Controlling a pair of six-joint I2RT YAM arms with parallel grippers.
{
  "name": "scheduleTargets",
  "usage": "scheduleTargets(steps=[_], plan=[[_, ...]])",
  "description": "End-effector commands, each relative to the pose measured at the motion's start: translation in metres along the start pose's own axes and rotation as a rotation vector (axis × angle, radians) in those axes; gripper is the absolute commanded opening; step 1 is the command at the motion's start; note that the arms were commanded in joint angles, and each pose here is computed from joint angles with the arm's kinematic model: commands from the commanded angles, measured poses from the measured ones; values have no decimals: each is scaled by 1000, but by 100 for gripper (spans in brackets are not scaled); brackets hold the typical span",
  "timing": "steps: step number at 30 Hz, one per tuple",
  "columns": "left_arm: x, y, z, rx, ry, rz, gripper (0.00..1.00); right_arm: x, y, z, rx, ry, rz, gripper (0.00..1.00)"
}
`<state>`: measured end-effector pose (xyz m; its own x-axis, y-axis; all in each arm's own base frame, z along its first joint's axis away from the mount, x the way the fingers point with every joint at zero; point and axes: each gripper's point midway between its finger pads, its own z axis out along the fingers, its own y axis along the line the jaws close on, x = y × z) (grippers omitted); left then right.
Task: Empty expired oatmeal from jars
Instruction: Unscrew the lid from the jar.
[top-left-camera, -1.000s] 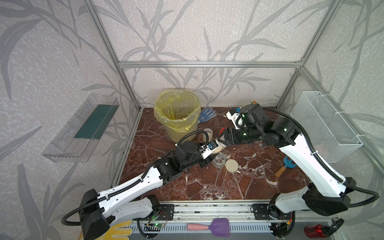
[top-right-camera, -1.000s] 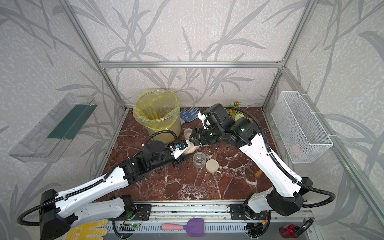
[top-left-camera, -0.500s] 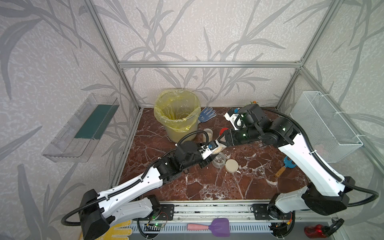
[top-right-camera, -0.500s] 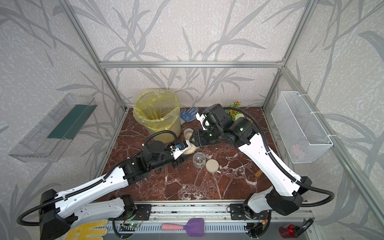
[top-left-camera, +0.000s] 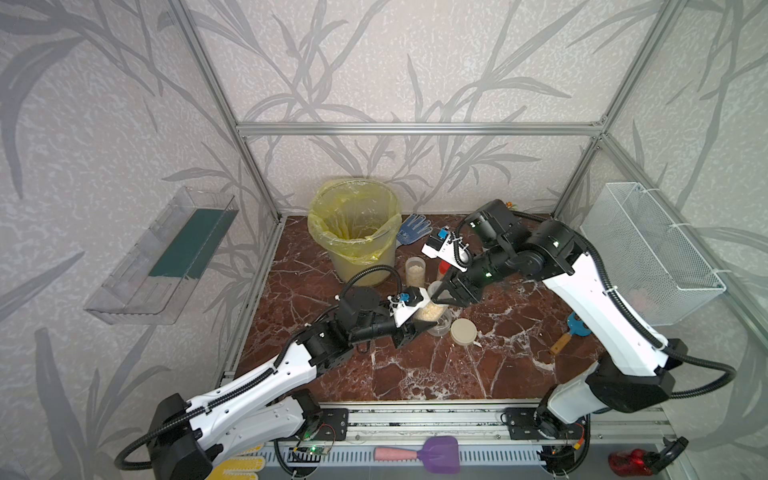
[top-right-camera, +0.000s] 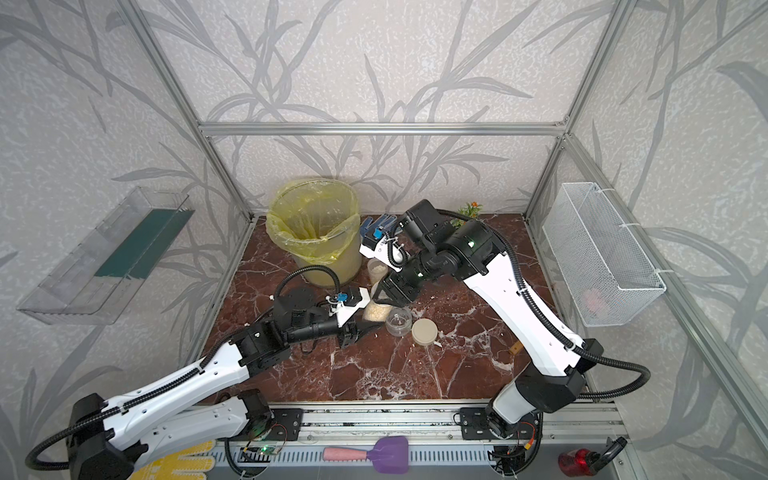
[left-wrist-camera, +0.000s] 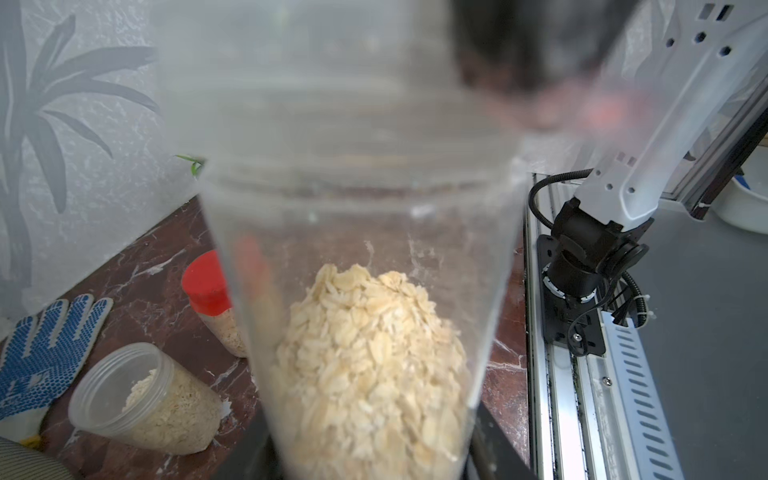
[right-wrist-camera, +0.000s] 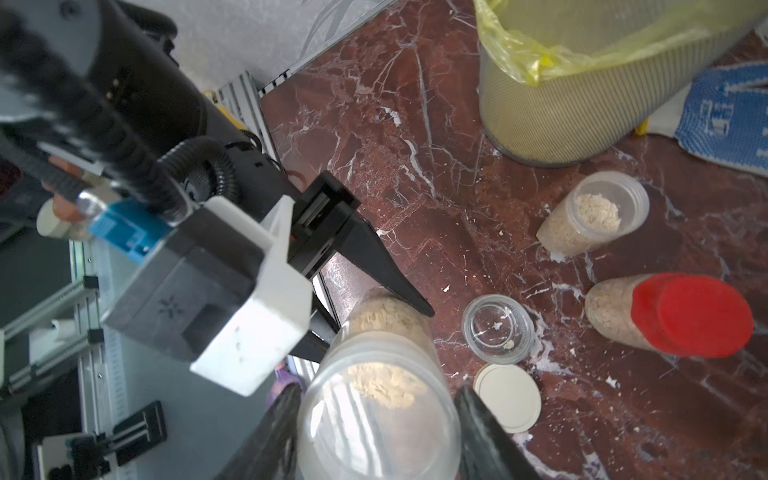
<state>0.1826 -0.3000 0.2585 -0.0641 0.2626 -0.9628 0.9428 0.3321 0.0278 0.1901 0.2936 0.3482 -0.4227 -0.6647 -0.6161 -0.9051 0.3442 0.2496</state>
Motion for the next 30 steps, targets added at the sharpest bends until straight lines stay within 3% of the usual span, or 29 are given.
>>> scheduleTargets(steps=[1,7,12,19,30], plan=[[7,-3,-3,14,-4,-40,0,-2,26,-13,-95,-27,-211,8],[9,-3,-10,1,-8,-57,0,1,23,-14,-76,-53,-407,2],[10,-7,-15,15,-1,-72,0,-8,17,-15,-65,-114,-480,0],[13,-12,-17,33,-17,-83,0,-8,33,-18,-126,-257,-680,0],[19,-1,-20,-20,3,-89,0,8,29,-31,-225,-280,-716,0]])
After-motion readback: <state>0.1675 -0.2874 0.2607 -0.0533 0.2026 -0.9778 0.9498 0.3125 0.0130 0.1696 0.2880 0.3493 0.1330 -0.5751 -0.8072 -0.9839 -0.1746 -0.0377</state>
